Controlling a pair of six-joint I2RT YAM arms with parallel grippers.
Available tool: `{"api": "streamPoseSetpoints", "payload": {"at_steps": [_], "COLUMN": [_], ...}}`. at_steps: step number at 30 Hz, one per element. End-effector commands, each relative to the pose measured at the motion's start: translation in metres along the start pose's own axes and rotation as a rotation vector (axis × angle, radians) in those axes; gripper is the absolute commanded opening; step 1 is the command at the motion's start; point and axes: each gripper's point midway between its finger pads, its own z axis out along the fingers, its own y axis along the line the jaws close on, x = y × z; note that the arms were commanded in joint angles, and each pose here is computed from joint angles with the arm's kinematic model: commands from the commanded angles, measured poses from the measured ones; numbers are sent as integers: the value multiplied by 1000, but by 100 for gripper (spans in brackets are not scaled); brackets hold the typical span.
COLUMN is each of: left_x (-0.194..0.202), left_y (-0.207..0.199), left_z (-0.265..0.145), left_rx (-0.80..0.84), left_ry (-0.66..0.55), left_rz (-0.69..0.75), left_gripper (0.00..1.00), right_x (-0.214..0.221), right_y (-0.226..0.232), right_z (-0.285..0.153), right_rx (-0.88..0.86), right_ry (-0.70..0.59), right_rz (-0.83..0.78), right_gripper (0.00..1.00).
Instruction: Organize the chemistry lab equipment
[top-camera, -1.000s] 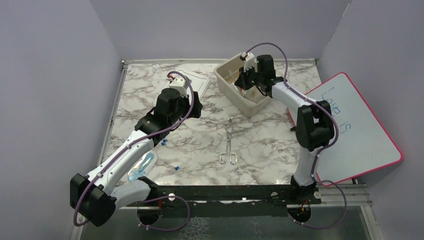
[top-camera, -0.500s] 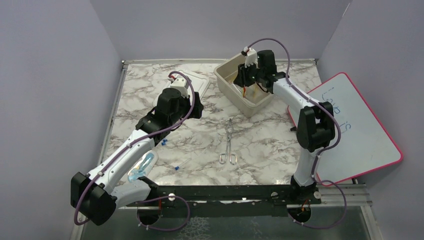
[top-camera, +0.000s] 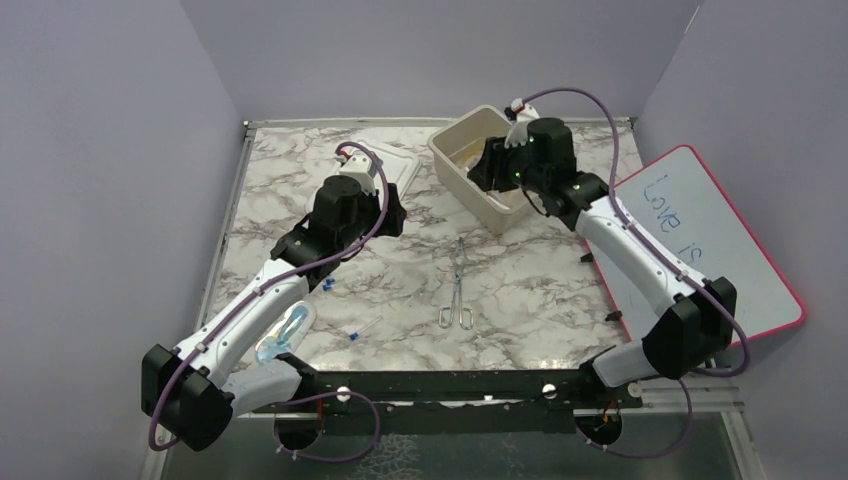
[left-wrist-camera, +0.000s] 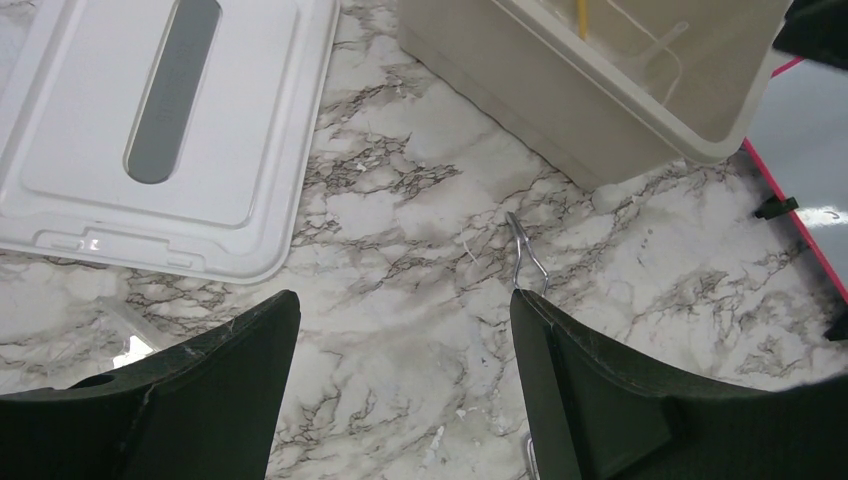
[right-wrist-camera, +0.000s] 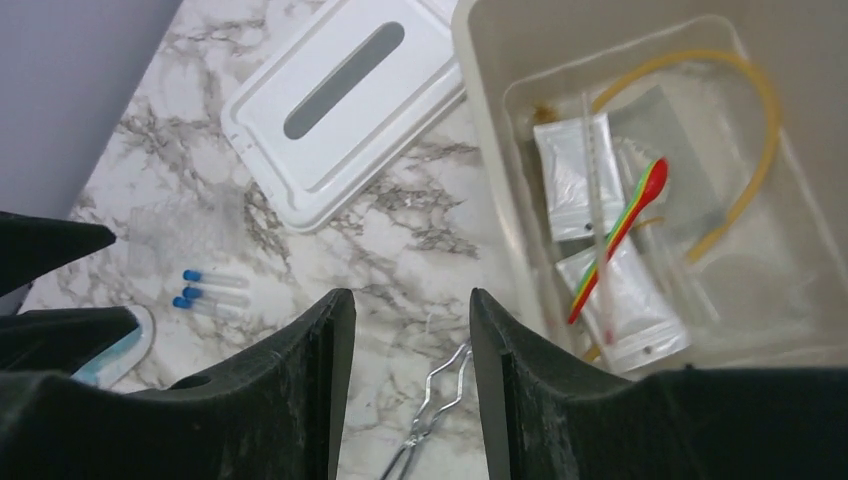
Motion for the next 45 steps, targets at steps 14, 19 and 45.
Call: {"api": "streamPoseSetpoints", "payload": {"at_steps": [14, 19, 45], "left_x": [-16, -14, -10], "left_y": [7, 8, 6], "left_z": [-9, -8, -2], "left_rx": [-31, -30, -16], "left_ry": [-76, -68, -41], "left_rz": [-39, -40, -44], "left_gripper": [81, 81, 82], "right_x": [209, 243, 274], "right_y": [21, 13, 22], "right_z": [-11, -1, 44], "right_rx": [452, 489, 459], "right_ry": [339, 427, 552], "right_rz": [148, 133, 100], "right_gripper": [59, 63, 39]}}
